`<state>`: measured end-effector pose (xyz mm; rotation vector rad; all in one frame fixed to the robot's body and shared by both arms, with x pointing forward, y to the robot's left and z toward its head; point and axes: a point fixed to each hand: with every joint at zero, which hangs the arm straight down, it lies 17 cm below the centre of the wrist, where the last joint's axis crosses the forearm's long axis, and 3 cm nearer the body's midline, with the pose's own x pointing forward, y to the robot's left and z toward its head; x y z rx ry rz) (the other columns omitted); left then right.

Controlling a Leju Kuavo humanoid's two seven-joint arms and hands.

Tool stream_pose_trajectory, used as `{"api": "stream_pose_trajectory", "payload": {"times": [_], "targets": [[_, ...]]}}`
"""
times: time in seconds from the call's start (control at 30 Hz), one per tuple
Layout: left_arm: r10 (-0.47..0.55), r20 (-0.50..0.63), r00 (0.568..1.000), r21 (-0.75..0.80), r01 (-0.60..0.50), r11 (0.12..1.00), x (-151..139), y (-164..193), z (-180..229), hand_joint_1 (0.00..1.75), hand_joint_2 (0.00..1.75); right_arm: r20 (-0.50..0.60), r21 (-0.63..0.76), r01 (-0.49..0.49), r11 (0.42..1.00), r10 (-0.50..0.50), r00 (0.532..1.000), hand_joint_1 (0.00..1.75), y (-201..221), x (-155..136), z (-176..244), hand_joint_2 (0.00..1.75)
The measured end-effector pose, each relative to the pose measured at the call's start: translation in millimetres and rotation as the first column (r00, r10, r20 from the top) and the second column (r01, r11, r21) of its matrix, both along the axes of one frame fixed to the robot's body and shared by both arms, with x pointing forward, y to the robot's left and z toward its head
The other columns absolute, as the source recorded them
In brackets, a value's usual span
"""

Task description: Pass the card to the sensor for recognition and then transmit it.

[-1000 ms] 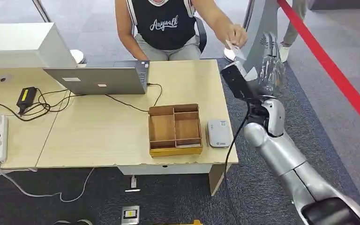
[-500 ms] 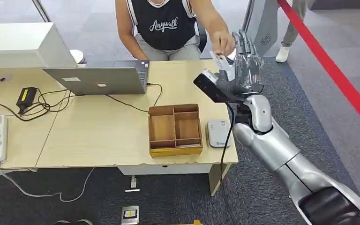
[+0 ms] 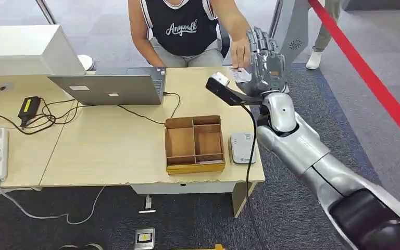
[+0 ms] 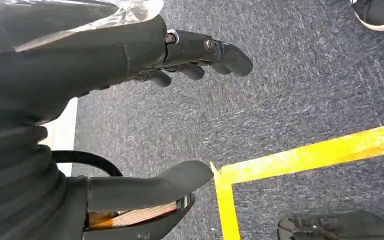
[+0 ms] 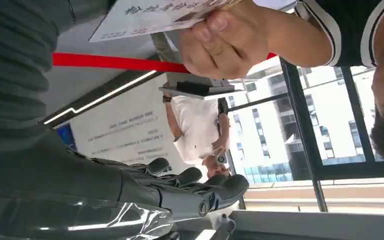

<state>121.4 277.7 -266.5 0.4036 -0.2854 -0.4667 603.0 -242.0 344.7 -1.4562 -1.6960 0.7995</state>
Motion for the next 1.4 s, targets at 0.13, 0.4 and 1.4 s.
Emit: {"api": "stream_pose_trajectory", "payload": {"times": [0.13,0.4,1.4], "targets": [[-0.002,0.003,1.0,-0.003,0.002,1.0,0.6,-0.3,0.1,0.0,1.75,-0.005,-0.008,-0.001,1.0,0.001,1.0,0.0,4.3,4.0,0.5,1.75],[-0.003,0.003,1.0,-0.005,0.003,1.0,0.3,0.0,-0.1,0.0,1.75,-0.015,-0.027,-0.003,1.0,0.003,1.0,1.75,10.6,8.6,-3.5,1.75],[-0.019,0.014,1.0,-0.01,0.019,1.0,1.5,1.4,-0.2,0.0,1.75,-0.05,-0.021,-0.013,1.0,0.012,0.999,1.75,13.7,11.8,-14.9,1.75]]}}
